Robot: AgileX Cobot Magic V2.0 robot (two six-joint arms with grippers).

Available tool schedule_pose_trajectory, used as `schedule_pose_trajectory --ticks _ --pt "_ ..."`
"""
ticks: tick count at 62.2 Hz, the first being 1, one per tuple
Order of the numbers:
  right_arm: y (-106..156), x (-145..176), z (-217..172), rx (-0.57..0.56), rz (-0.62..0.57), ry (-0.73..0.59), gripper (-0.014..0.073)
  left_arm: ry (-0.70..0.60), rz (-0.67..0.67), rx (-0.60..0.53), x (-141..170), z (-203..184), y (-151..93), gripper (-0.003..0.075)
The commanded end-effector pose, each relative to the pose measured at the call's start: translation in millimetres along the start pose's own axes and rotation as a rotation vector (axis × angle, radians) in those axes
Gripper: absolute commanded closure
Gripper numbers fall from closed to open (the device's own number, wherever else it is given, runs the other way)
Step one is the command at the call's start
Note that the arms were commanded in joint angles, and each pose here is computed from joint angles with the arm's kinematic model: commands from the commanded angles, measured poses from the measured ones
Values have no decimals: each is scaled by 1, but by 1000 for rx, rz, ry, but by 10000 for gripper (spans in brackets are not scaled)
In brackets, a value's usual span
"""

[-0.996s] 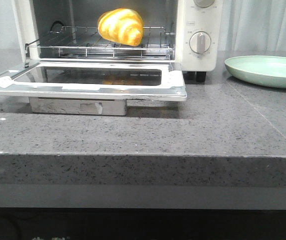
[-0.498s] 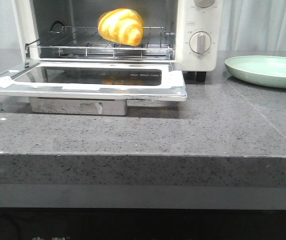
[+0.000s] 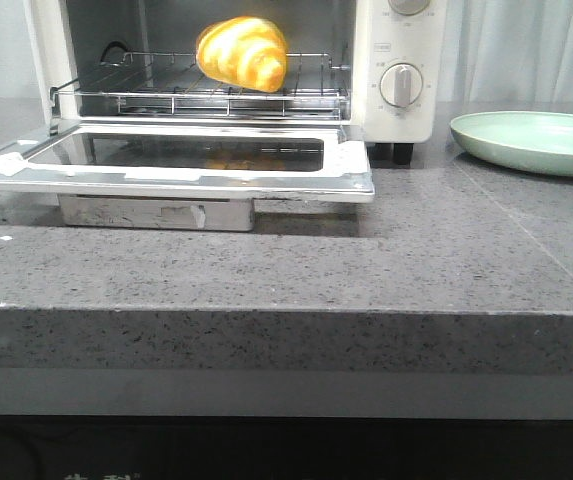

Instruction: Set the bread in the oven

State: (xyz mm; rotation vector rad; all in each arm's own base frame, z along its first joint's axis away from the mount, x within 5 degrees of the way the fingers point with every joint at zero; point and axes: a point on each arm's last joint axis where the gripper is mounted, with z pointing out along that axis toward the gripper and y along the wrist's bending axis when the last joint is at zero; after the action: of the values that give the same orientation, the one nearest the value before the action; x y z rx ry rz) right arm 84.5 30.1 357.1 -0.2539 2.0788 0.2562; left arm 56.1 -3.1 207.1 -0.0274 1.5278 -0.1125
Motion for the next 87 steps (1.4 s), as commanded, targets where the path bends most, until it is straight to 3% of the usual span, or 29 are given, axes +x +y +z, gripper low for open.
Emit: schedule_pose_trajectory --ticks 1,14,33,40,58,87 --pt "1 -12 -4 -5 -11 -87 714 -83 -3 -1 -1 -1 1 738" --pt "-6 1 -5 38 10 -133 714 -83 -3 -1 -1 -1 1 738" --pt "-22 81 12 154 173 -515 714 -83 -3 -1 -1 -1 1 738" --pt "-26 108 20 178 230 -585 714 -83 -3 -1 -1 -1 1 738" --pt "-31 148 42 204 223 -648 714 -83 -3 -1 -1 -1 1 738" --pt "-31 148 42 202 223 -649 714 -83 -3 -1 -1 -1 1 738"
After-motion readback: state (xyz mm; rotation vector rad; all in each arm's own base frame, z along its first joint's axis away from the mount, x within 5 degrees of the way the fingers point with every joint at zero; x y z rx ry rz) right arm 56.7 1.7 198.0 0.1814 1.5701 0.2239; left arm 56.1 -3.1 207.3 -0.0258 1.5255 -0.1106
